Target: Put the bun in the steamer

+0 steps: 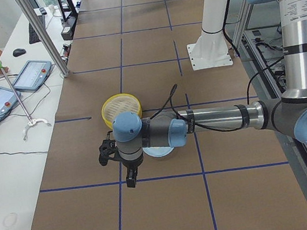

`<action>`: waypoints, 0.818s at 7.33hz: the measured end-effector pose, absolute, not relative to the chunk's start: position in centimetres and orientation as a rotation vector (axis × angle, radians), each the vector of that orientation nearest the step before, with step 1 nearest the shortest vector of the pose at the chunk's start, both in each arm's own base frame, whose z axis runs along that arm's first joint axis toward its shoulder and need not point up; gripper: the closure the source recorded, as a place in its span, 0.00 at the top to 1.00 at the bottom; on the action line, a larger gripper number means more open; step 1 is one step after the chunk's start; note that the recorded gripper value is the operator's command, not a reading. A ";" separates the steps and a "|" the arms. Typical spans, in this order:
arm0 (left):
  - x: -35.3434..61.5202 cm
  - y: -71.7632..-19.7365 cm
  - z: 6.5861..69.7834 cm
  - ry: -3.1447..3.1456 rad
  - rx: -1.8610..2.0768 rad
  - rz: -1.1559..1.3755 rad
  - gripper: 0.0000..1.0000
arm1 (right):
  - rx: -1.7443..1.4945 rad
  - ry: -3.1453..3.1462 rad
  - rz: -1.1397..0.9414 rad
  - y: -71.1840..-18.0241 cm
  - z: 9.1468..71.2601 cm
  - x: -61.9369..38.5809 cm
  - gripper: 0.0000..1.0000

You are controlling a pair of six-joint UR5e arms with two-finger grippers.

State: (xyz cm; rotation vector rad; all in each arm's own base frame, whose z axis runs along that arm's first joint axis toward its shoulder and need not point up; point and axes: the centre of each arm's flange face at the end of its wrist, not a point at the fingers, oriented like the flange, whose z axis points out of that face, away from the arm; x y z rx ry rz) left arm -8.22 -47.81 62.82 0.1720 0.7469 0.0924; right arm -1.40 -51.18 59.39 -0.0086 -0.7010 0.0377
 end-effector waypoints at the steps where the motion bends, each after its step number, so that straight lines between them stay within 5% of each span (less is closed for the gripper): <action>1: -8.2 -47.8 62.8 0.746 0.172 0.093 1.00 | -0.009 -0.701 0.038 -51.2 59.4 -1.4 1.00; 6: -8.1 -48.2 62.0 0.743 0.186 0.097 1.00 | -0.009 -0.701 0.038 -51.2 59.4 -1.4 1.00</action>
